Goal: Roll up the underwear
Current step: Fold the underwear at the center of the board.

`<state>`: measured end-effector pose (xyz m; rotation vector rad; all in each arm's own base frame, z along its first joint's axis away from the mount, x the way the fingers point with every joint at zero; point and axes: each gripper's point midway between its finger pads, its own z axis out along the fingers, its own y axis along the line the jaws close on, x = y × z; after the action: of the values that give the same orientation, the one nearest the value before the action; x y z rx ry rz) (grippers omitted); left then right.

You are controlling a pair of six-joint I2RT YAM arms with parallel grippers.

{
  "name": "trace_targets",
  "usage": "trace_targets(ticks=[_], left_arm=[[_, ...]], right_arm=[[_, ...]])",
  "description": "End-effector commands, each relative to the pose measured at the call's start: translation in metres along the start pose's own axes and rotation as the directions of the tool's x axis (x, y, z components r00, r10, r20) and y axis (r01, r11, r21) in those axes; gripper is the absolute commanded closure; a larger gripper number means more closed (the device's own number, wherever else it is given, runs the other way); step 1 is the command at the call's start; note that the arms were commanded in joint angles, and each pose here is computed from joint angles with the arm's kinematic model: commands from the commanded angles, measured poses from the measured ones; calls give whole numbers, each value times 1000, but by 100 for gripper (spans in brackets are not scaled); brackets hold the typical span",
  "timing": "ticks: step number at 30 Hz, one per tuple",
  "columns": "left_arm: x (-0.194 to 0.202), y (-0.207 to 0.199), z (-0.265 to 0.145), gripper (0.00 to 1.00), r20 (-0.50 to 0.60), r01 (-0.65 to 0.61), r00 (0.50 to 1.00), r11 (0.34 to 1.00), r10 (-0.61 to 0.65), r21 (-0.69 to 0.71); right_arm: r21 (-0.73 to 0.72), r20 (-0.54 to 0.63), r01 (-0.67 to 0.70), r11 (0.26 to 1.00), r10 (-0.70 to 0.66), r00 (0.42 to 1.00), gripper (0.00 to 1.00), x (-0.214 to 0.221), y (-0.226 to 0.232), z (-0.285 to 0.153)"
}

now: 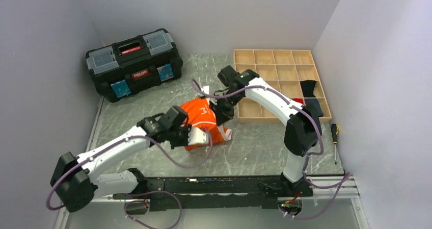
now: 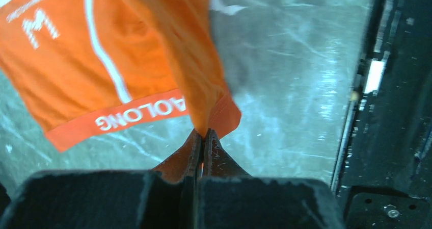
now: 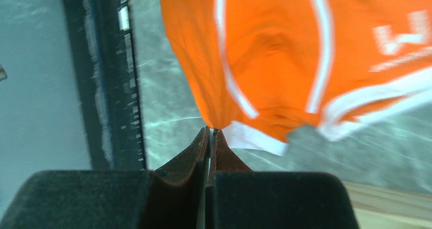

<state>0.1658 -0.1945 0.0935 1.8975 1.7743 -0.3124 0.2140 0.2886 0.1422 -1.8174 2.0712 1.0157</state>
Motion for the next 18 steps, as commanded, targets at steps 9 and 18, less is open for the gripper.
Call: trace_targets(ticks=[9, 18], left_arm=[[30, 118, -13, 100, 15, 263, 964, 962, -265, 74], [78, 169, 17, 100, -22, 410, 912, 910, -409, 60]], right_arm=[[312, -42, -56, 948, 72, 996, 100, -41, -135, -31], [432, -40, -17, 902, 39, 998, 100, -49, -214, -6]])
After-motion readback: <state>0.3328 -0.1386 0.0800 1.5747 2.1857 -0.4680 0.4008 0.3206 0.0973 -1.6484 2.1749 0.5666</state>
